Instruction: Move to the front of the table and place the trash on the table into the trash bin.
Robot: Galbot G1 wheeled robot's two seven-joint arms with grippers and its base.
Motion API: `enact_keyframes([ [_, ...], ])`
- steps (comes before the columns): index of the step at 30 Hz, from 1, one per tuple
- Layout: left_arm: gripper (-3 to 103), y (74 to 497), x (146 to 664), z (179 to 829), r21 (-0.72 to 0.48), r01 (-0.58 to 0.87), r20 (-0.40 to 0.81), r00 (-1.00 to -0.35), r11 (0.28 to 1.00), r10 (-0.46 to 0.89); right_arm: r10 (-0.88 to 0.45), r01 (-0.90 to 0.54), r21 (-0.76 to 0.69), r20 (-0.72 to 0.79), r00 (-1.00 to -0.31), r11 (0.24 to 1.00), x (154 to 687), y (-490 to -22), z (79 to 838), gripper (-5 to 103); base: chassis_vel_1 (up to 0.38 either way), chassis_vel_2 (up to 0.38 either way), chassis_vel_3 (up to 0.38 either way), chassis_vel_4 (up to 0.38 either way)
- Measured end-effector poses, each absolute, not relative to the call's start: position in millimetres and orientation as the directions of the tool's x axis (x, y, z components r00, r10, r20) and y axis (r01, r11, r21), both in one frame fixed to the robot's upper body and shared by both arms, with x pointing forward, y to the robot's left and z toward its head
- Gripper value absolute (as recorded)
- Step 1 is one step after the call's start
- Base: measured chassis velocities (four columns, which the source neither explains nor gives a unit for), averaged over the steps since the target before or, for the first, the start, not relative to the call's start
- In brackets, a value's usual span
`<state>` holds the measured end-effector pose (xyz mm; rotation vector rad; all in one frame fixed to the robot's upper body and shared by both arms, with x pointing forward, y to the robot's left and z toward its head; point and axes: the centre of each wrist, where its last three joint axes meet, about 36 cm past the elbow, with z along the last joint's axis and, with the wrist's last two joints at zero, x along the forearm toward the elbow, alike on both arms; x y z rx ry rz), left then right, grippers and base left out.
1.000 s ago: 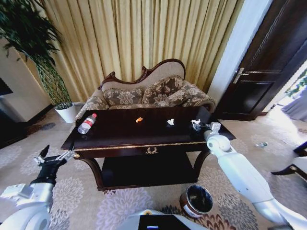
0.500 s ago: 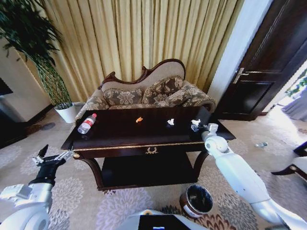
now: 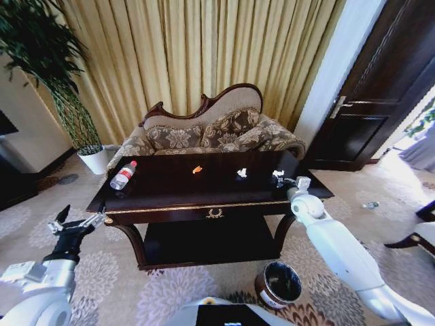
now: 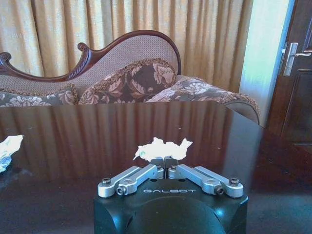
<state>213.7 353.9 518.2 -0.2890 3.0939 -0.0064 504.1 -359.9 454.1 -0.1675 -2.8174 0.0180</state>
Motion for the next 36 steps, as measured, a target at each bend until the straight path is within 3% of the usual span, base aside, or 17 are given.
enact_keyframes([
  [11,100,352,214,517,-0.012,-0.177,-0.033,-0.984,0.984,-0.178,0.098,0.094,-0.029,0.260,-0.961,0.995,489,-350,462,0,0.000,0.000,0.000,0.000],
  [19,100,356,227,525,-0.016,-0.141,-0.035,-0.989,0.990,-0.141,0.056,0.052,-0.044,0.104,-0.993,0.998,454,-348,494,0,0.000,0.000,0.000,0.000],
  [26,100,365,253,535,-0.009,-0.093,-0.028,-0.995,0.996,-0.093,0.026,0.024,-0.027,0.069,-0.997,0.999,387,-332,497,0,0.000,0.000,0.000,0.000],
  [36,100,376,268,534,-0.013,-0.064,-0.015,-0.998,0.998,-0.064,0.017,0.016,-0.013,0.069,-0.997,1.000,341,-307,501,0,0.000,0.000,0.000,0.000],
])
